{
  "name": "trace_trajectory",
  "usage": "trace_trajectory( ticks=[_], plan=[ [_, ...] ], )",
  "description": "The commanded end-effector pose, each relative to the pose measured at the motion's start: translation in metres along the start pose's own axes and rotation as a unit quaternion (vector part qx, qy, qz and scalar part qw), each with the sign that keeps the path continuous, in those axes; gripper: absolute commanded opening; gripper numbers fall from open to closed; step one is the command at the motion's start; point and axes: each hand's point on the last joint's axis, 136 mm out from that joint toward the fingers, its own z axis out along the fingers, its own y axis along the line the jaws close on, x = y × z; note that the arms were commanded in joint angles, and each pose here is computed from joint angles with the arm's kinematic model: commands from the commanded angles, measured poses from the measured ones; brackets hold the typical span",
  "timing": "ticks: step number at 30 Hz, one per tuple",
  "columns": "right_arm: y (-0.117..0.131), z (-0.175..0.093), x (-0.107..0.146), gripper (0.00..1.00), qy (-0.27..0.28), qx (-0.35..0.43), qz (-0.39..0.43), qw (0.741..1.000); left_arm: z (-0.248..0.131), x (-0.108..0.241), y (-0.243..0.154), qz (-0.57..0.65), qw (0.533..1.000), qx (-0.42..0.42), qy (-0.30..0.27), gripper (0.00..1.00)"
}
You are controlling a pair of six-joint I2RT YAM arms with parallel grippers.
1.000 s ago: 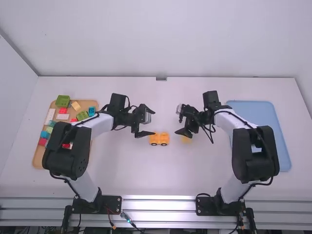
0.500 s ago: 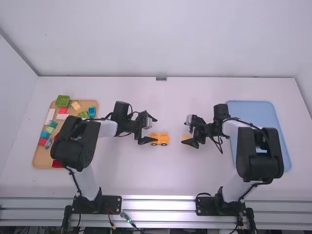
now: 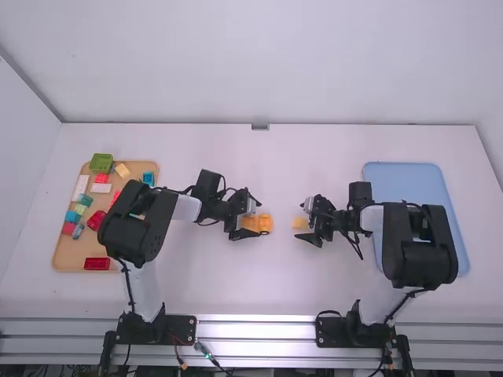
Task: Assemble lego blocks to make yellow taxi
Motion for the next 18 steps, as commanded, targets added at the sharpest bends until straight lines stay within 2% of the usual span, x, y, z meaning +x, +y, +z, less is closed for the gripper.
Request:
trace_trajectory(
  ticks=[1, 6, 10, 13, 16, 18],
  plan=[
    [-0.004, 0.005, 0.005, 0.99, -0.011, -0.012, 0.015, 1.0, 0.0, -0.004, 0.004, 0.006, 1.0, -0.001, -0.005, 0.99],
    [-0.009, 0.014, 0.01, 1.0, -0.025, -0.045, 0.009, 0.999, 0.0, -0.004, 0.005, -0.007, 1.0, -0.001, -0.003, 0.99],
    [-0.01, 0.013, 0.014, 0.95, -0.031, -0.055, -0.006, 0.998, 0.0, -0.003, 0.005, -0.009, 1.0, -0.002, -0.002, 0.99],
    [-0.01, 0.015, 0.018, 0.89, -0.032, -0.056, -0.002, 0.998, 0.0, -0.004, 0.005, -0.007, 1.0, -0.003, -0.002, 0.99],
    [-0.009, 0.017, 0.021, 0.75, -0.031, -0.059, 0.004, 0.998, 0.0, -0.004, 0.005, -0.008, 1.0, -0.003, -0.002, 0.99],
    [-0.008, 0.017, 0.023, 0.71, -0.029, -0.059, 0.005, 0.998, 0.0, -0.004, 0.005, -0.007, 1.0, -0.003, -0.002, 0.99]
  ],
)
